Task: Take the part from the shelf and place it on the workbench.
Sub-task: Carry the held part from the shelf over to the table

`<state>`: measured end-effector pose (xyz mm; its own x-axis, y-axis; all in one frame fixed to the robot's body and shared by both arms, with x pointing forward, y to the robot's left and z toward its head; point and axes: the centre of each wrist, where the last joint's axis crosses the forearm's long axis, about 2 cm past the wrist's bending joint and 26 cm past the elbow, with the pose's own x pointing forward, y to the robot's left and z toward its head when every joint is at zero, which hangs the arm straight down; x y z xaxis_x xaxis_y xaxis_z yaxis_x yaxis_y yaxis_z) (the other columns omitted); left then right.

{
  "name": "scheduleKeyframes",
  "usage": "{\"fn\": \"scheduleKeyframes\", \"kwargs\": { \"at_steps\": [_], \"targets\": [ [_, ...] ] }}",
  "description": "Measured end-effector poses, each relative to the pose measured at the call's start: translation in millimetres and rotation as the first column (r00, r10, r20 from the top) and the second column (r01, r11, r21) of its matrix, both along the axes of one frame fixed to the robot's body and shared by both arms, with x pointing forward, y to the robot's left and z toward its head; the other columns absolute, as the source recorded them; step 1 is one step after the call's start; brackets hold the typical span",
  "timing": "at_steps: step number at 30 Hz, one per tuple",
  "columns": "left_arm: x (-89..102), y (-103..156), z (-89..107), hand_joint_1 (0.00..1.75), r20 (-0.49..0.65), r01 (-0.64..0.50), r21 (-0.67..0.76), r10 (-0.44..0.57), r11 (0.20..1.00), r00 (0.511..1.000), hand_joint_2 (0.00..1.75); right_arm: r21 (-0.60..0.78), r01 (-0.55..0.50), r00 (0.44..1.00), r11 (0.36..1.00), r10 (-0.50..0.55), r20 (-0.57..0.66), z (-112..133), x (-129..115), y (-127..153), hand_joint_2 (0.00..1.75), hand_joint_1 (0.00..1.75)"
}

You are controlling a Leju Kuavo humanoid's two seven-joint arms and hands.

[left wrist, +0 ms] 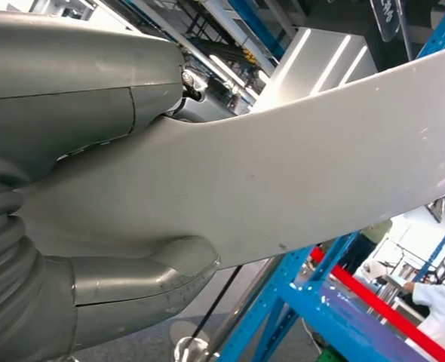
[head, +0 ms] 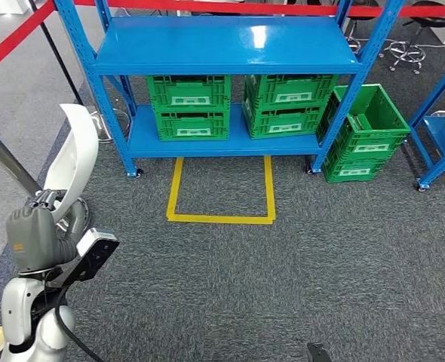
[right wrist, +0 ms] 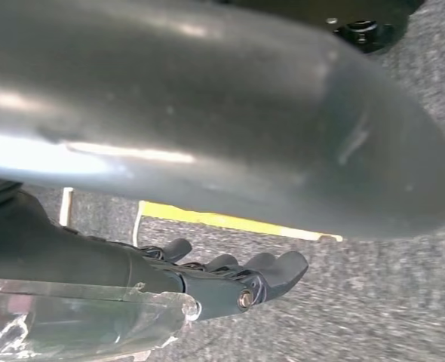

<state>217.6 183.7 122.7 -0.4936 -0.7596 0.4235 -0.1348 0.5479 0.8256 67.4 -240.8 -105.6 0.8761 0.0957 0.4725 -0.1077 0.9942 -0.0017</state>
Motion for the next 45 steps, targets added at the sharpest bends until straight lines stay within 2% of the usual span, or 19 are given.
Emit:
{"fn": "scheduleKeyframes", "kwargs": {
  "at_steps": [14,27,35,45],
  "targets": [
    [-1.2,-5.8,2.8,1.75,0.048,-0.023,0.027,0.022,0.999,0.999,1.75,0.027,0.019,1.0,0.999,-0.02,0.022,0.3,2.2,-0.2,0.0,0.0],
    [-2.8,-12.6,5.3,1.75,0.008,-0.025,-0.027,0.025,0.999,1.0,1.75,0.028,0.029,0.999,0.999,-0.029,0.02,-0.6,-3.3,-0.5,0.0,0.0],
    [-7.7,-11.5,-0.4,1.75,-0.093,0.046,-0.154,-0.061,0.987,0.994,1.75,0.027,0.036,0.999,0.999,-0.036,0.018,-1.0,-6.2,-0.5,0.0,0.0],
    [-11.6,-9.4,-1.3,1.75,-0.113,0.045,-0.173,-0.066,0.984,0.991,1.75,0.021,0.043,0.999,0.999,-0.044,0.02,-1.3,-8.1,-1.0,0.0,0.0]
  ]
}}
